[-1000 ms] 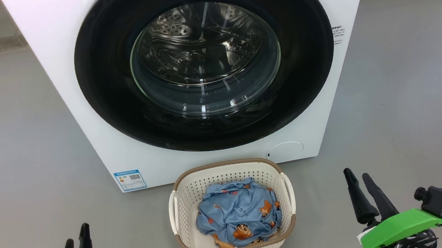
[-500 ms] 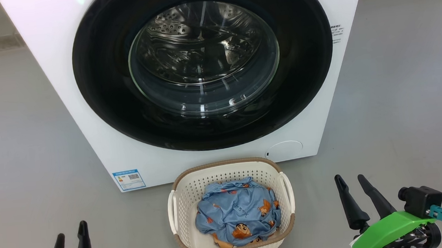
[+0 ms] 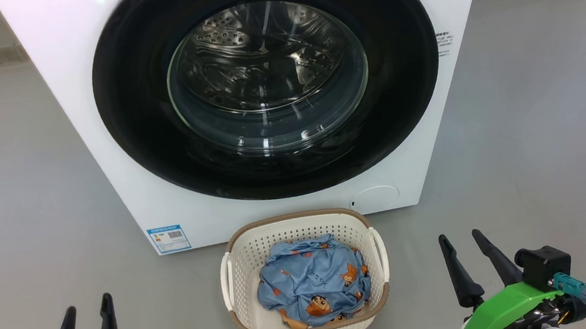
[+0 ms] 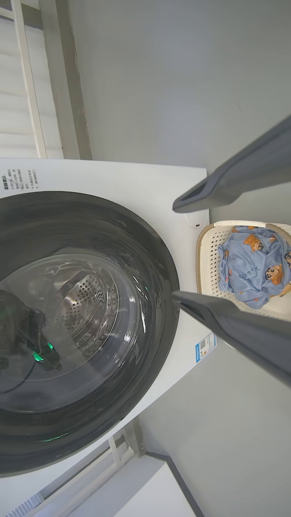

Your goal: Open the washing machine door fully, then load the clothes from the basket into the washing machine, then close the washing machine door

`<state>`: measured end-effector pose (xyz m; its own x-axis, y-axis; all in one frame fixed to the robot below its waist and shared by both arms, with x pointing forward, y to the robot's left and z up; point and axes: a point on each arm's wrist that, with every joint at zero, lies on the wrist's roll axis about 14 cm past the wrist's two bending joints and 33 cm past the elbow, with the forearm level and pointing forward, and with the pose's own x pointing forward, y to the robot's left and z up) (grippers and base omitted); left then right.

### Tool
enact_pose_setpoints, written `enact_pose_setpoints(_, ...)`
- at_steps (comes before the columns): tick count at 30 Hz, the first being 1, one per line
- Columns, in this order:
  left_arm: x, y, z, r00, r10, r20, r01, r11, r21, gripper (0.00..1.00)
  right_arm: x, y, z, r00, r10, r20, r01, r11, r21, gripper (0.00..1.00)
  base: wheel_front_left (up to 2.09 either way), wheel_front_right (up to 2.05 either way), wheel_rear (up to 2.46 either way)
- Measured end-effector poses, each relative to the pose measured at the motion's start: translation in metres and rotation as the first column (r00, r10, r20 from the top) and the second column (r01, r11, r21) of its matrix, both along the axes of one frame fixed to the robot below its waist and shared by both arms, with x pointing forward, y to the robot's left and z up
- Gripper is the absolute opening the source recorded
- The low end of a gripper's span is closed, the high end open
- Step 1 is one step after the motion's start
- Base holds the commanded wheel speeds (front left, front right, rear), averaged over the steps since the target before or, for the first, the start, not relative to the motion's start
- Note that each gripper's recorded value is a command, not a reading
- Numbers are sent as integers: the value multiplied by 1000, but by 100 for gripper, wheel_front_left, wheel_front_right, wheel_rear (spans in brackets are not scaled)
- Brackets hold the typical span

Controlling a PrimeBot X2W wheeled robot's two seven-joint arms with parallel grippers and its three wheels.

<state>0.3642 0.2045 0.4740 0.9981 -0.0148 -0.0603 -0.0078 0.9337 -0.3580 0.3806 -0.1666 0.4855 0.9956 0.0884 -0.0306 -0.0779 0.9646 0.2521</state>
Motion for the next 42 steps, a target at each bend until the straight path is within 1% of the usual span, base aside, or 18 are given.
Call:
enact_pose_setpoints(9, 1, 1, 4, 1000, -14, 21, 11, 995, 94, 100, -1, -3, -1, 1000, -2, 12, 3, 998, -71, 100, 0, 0, 0)
enact_pose_setpoints(13, 1, 1, 6, 999, -20, 33, 15, 990, 139, 100, -2, -5, -1, 1000, 1, 20, 2, 992, -125, 100, 0, 0, 0)
enact_pose_setpoints(20, 2, 3, 8, 998, -42, 47, 30, 973, 229, 100, -3, -8, -1, 999, 8, 33, 0, 975, -224, 100, 0, 0, 0)
enact_pose_setpoints(28, 2, 1, 12, 996, -68, 64, 44, 948, 316, 100, -3, -8, 2, 998, 18, 52, -2, 959, -284, 100, 0, 0, 0)
enact_pose_setpoints(42, 1, 3, 13, 996, -63, 66, 39, 947, 319, 100, -3, -12, 1, 999, 5, 49, 9, 961, -278, 100, 0, 0, 0)
